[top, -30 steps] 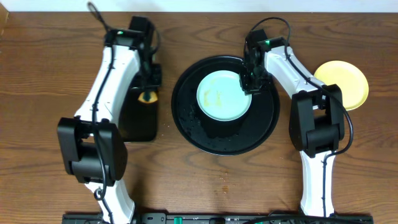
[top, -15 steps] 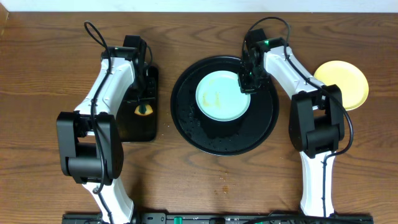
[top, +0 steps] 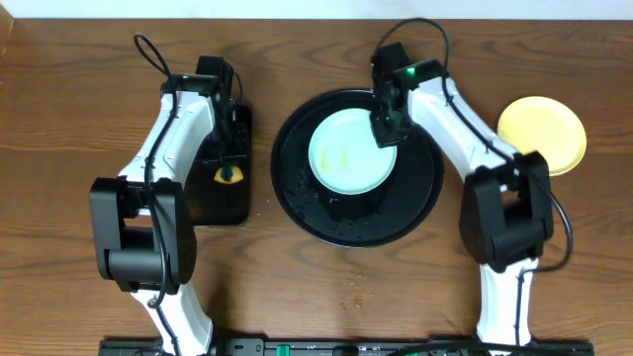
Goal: Clean dirty plates on tray and stack at the side
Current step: 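Withdraw the left gripper with the sponge to the black tray, then bring the sponge with the left gripper onto the light-blue plate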
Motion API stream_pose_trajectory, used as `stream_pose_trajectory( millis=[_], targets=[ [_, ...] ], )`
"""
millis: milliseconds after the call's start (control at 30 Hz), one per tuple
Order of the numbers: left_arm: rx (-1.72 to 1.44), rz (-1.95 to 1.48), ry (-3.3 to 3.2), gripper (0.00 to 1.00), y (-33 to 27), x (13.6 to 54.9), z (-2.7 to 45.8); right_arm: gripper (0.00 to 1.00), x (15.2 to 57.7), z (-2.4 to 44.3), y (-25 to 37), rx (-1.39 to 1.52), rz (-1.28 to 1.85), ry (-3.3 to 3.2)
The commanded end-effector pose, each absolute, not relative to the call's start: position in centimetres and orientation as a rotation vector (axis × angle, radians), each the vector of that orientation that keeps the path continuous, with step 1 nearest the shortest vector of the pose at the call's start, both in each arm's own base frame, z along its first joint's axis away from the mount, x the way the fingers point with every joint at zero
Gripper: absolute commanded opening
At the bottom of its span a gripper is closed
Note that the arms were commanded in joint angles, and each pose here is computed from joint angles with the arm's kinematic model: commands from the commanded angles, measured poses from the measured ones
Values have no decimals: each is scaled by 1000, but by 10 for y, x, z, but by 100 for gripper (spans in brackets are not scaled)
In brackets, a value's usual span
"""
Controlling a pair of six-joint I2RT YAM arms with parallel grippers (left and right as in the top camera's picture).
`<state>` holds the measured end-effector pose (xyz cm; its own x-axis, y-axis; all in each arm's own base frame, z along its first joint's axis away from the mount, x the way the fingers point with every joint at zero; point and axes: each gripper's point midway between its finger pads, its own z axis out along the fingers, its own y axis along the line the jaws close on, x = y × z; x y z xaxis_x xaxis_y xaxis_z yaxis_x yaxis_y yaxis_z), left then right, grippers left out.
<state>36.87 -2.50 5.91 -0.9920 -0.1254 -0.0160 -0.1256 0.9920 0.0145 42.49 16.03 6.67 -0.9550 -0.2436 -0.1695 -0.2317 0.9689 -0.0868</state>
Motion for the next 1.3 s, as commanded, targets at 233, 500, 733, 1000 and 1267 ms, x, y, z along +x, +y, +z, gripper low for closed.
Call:
stream_pose_trajectory(
  millis=[233,500,733,1000,1267],
  targets=[
    [-216,46,3128,17,-22,367,57,1,425,156,157,-318,-787,2491],
    [-215,46,3126,17,-22,367,57,1,412,193,191,-300,-944,2222],
    [-215,45,3124,17,-22,368,57,1,407,172,203,-289,-787,2344],
    [-213,-11,3089,8,-28,377,58,1,406,125,197,-373,-365,2719],
    [-129,-595,2926,7,-97,409,77,1,399,96,188,-331,179,2949]
  ],
)
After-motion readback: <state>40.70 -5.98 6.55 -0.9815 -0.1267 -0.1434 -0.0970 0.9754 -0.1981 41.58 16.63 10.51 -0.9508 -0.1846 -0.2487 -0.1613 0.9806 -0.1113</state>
